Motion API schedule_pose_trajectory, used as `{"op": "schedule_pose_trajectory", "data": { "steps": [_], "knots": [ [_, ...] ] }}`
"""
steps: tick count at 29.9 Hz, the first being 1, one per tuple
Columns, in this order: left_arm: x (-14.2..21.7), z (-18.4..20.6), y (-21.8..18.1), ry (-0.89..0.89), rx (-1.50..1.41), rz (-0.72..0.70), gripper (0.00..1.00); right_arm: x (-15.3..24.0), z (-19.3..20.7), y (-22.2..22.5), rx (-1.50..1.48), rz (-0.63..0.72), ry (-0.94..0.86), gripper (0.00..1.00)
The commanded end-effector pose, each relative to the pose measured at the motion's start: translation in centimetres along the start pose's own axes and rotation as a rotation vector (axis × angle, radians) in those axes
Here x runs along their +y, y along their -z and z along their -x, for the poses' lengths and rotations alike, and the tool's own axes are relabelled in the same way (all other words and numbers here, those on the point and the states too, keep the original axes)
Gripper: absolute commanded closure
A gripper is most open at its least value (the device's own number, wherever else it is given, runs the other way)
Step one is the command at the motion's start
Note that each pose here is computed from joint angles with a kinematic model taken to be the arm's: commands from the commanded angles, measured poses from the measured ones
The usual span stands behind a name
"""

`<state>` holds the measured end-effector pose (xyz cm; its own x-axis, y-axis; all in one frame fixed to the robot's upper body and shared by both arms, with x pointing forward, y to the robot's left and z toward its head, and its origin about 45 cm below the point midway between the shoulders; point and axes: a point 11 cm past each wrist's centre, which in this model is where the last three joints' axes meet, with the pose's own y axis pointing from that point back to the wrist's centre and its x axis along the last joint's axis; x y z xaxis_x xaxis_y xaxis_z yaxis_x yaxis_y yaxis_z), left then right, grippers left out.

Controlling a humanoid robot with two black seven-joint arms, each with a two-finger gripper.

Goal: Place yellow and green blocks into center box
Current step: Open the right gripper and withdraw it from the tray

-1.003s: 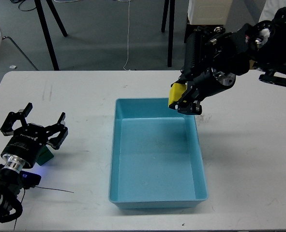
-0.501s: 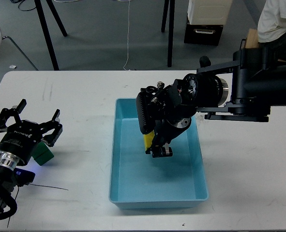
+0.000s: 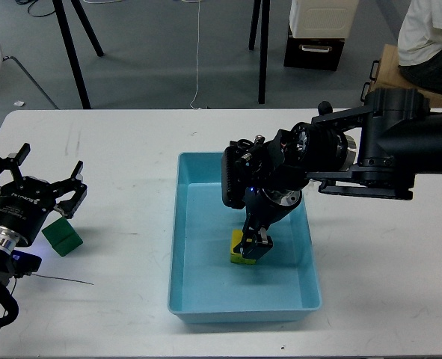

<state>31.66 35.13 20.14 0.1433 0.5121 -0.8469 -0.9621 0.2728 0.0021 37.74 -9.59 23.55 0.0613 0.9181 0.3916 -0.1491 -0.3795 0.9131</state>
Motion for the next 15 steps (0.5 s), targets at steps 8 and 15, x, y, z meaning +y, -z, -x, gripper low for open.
{"op": "schedule_pose_trajectory", "data": {
  "steps": [8,15],
  "knots": [
    [0.3,-3.9,-11.9,-0.268,-0.891,0.013,0.0,9.7,-6.0,-7.0,-0.25,0.157,-0.539,0.02],
    [-0.8,0.2,-16.4,-0.004,-0.985,-0.04,0.0,10.5,-11.8,-5.7,-0.434,-0.032,-0.889,0.02]
  ]
}}
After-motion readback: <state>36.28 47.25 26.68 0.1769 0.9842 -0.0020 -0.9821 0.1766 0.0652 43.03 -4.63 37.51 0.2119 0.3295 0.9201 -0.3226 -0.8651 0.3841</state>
